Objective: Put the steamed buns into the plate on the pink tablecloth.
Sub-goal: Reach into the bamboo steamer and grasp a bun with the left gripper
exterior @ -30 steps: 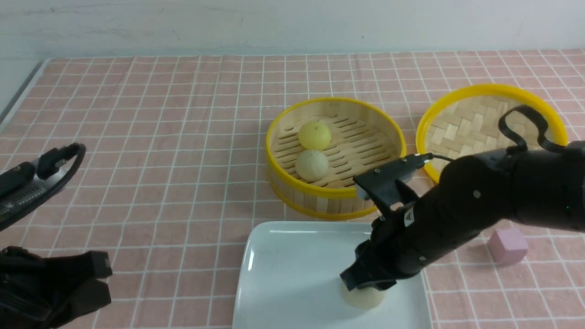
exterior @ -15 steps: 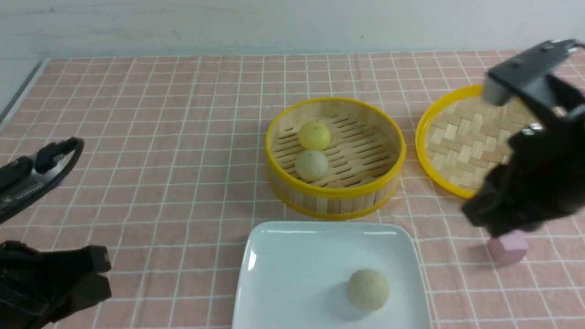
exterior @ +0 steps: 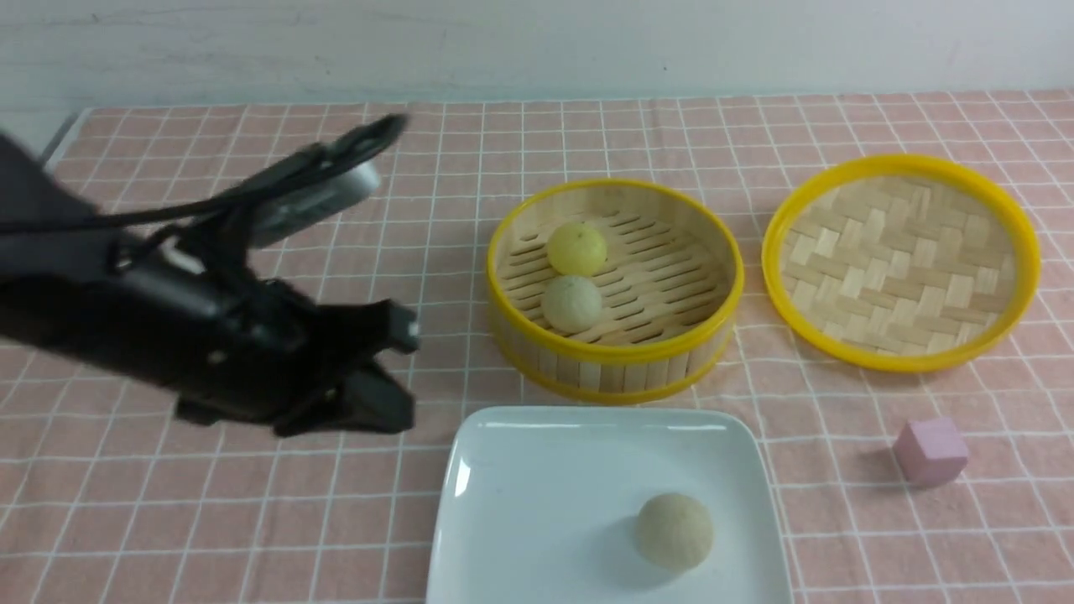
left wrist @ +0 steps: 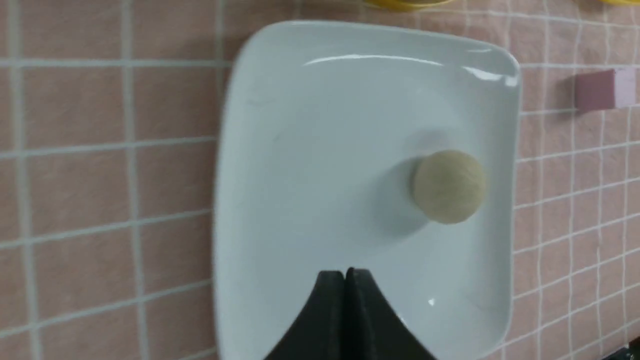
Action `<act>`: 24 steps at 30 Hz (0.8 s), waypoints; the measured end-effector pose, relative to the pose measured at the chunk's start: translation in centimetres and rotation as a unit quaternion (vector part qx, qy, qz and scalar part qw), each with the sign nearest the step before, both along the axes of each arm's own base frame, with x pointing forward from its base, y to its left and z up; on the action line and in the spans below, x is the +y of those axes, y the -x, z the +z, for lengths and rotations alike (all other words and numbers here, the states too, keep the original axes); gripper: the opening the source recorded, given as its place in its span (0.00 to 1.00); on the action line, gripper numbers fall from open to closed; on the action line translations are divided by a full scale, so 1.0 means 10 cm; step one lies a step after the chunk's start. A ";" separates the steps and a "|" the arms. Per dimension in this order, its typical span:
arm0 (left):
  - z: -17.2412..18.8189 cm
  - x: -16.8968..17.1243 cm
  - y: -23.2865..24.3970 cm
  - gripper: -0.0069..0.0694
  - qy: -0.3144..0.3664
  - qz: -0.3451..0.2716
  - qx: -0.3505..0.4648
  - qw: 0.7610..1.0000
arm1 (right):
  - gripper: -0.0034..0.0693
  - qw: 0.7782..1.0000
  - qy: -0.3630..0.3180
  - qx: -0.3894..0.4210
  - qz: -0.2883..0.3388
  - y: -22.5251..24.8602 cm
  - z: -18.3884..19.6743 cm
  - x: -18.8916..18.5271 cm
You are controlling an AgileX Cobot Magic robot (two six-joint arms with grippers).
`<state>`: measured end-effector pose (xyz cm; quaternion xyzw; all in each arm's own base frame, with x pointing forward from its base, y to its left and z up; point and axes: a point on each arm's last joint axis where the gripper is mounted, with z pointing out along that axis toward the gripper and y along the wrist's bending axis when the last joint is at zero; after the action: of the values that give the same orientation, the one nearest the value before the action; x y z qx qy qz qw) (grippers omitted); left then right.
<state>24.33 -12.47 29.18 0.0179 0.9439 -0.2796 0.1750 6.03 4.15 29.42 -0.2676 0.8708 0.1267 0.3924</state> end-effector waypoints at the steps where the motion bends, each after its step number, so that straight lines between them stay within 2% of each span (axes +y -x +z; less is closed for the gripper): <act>1: 0.01 -0.11 -0.10 0.12 -0.002 -0.002 -0.003 1.000 | 0.03 1.000 -0.002 -0.003 -0.001 0.01 -0.05 -0.01; 5: 0.01 -0.46 -0.47 0.22 -0.014 0.000 -0.005 1.000 | 0.04 1.000 -0.001 -0.001 -0.002 0.03 -0.19 -0.02; 9: -0.05 -0.79 -0.86 0.41 -0.045 -0.016 -0.026 0.999 | 0.04 1.000 -0.008 -0.014 -0.004 0.01 -0.19 -0.01; 10: -0.05 -0.80 -0.88 0.41 -0.048 -0.017 -0.028 0.998 | 0.04 1.000 -0.009 -0.015 -0.004 0.01 -0.19 -0.01; 12: -0.13 -0.98 -1.14 0.52 -0.066 -0.028 -0.048 0.996 | 0.04 1.000 -0.010 -0.017 -0.004 0.01 -0.18 -0.01; 17: -0.29 -1.08 -1.46 0.57 -0.114 -0.040 -0.083 0.989 | 0.05 1.000 -0.010 -0.016 -0.005 0.01 -0.19 -0.01; 24: -0.58 -1.17 -1.67 0.53 -0.127 -0.039 -0.096 0.987 | 0.05 1.000 -0.010 -0.017 -0.005 0.01 -0.19 -0.01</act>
<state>41.07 -24.14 23.42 0.1036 0.9491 -0.1615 0.2498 5.91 4.02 27.50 -0.2618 0.8641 0.1290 0.4101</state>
